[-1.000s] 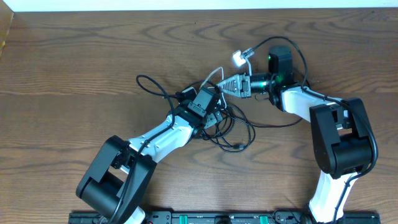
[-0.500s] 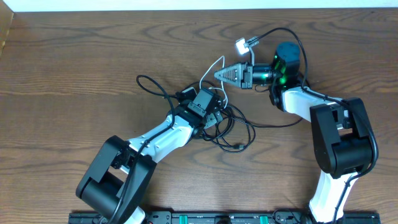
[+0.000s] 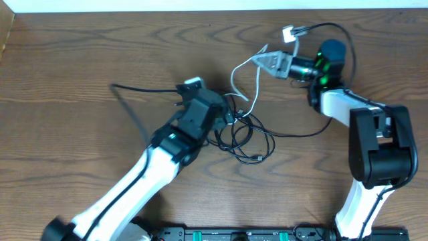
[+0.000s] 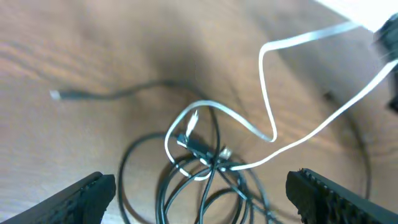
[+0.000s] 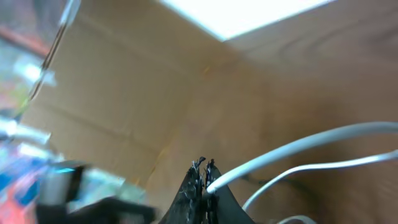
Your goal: Untangle cables
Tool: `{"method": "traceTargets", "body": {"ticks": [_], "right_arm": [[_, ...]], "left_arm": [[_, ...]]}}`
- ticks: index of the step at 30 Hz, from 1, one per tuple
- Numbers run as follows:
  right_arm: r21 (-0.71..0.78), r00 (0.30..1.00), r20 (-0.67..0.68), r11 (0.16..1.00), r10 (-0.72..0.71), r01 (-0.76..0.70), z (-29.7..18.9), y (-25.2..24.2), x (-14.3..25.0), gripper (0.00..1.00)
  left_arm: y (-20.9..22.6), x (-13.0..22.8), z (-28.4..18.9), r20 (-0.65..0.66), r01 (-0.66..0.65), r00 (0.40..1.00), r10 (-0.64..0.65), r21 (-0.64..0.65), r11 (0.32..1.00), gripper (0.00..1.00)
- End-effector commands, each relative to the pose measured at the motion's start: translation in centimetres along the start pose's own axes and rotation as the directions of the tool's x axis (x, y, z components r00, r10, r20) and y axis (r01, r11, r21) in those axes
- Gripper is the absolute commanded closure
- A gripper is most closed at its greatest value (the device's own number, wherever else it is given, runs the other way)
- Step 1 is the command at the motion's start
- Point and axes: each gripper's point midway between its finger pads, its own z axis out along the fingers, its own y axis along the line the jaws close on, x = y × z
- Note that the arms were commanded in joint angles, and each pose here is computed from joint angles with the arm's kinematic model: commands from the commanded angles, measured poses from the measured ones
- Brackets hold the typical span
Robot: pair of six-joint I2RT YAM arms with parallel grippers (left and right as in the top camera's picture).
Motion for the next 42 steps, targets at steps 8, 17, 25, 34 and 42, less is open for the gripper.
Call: {"method": "traceTargets", "body": {"ticks": [8,17,25,34,42], "right_arm": [[0.109,0.980,0.173,0.991,-0.096,0.078,-5.9,-0.1,-6.5,0.99],[0.103,0.984,0.144,0.991,-0.101,0.087,-5.3,2.8,-6.3,0.98],[0.092,0.994,0.097,0.995,-0.047,0.039,-3.7,3.0,-4.8,0.99],[0.078,0.998,0.062,0.997,-0.012,0.007,-2.7,3.2,-3.7,0.98],[0.077,0.999,0.050,0.997,0.004,-0.008,-2.6,3.1,-3.3,0.98]], "left_arm": [[-0.2,-1.7,-1.3,0.068,0.012,0.998,-0.013,0.016,1.000,0.05],[-5.2,-2.1,-0.4,0.134,-0.180,0.978,0.158,0.174,0.968,0.07],[-7.7,1.9,4.2,0.095,-0.245,0.968,0.230,0.202,0.948,0.23],[-11.9,6.3,8.4,0.169,-0.406,0.913,0.371,0.289,0.867,0.23],[-11.4,9.2,11.0,0.139,-0.439,0.898,0.417,0.282,0.853,0.28]]}}
